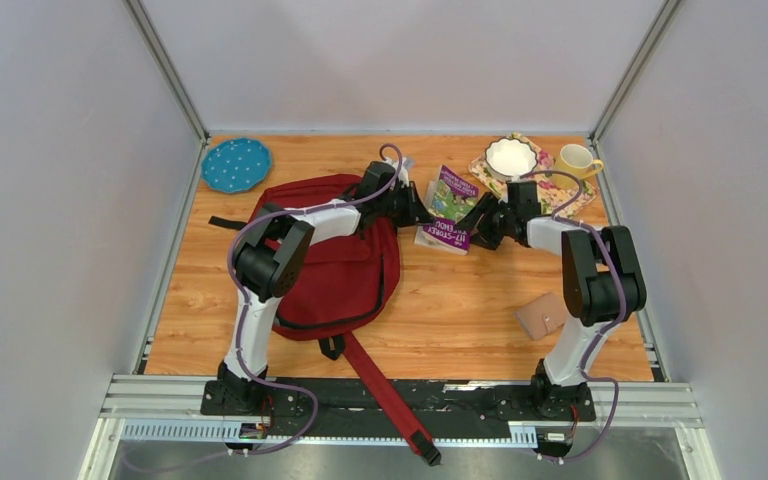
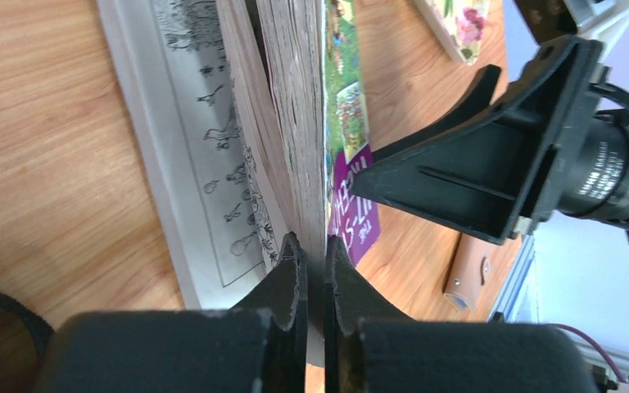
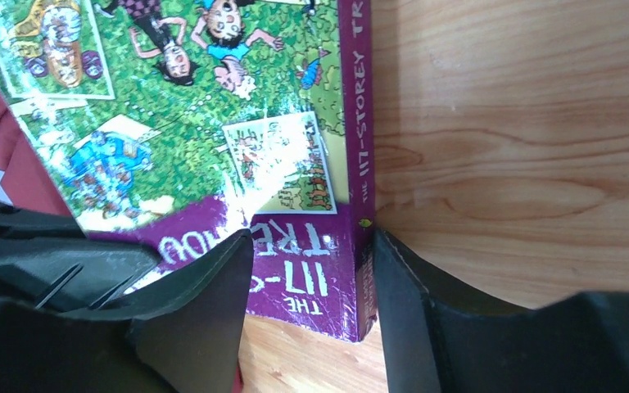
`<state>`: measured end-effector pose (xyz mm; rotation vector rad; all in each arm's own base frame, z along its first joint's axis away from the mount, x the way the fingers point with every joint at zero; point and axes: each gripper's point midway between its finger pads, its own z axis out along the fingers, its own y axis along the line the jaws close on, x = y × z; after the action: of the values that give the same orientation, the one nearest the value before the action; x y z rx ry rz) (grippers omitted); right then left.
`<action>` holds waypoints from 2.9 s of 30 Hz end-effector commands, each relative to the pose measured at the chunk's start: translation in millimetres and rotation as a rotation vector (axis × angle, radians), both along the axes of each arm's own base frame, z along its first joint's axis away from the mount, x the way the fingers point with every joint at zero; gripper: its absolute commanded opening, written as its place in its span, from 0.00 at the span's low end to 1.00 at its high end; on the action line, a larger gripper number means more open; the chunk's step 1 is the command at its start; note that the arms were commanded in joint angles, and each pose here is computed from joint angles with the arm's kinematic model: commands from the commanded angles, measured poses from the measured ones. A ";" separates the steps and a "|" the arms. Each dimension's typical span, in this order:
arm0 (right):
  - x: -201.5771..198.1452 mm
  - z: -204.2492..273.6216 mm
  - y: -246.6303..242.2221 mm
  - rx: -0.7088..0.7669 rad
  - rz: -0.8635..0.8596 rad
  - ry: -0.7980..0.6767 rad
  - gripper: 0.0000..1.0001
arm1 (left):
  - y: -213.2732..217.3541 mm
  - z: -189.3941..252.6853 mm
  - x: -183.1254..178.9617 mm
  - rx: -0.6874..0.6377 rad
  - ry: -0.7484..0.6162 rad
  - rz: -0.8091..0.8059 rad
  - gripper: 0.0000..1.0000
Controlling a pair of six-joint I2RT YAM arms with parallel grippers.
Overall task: Pack the student bag
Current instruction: Pick up the book from the center of the board, then place the book in the student bag.
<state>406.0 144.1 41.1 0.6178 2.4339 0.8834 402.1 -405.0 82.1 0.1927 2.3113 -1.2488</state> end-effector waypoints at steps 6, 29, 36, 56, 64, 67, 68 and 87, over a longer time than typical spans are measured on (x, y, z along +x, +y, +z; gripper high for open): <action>-21.1 47.3 1.3 0.066 0.039 -0.101 0.75 | -4.0 35.3 -45.9 0.000 -0.108 -0.155 0.00; -171.0 184.5 8.0 0.324 0.134 -0.504 0.90 | 41.2 242.3 -179.6 -0.535 -0.437 -0.422 0.00; -178.1 204.2 20.2 0.418 0.215 -0.557 0.91 | 36.7 246.5 -227.1 -0.593 -0.479 -0.581 0.00; -225.7 245.4 26.5 0.493 0.277 -0.677 0.00 | 69.4 192.4 -205.1 -0.296 -0.494 -0.263 0.73; -247.7 259.7 26.2 0.495 0.298 -0.720 0.00 | 63.1 214.9 -208.1 -0.405 -0.498 -0.266 0.74; -250.4 261.5 27.8 0.510 0.314 -0.725 0.00 | 58.1 220.3 -213.4 -0.475 -0.488 -0.280 0.74; -252.0 262.8 28.4 0.517 0.323 -0.727 0.00 | 54.5 216.6 -215.0 -0.481 -0.475 -0.293 0.74; -278.1 292.0 40.5 0.651 0.501 -0.775 0.00 | 43.2 235.2 -238.8 -0.746 -0.435 -0.440 0.76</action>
<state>150.6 180.0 306.3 0.0162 1.6708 1.7111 180.0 -363.4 280.7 0.5763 1.5735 -1.8260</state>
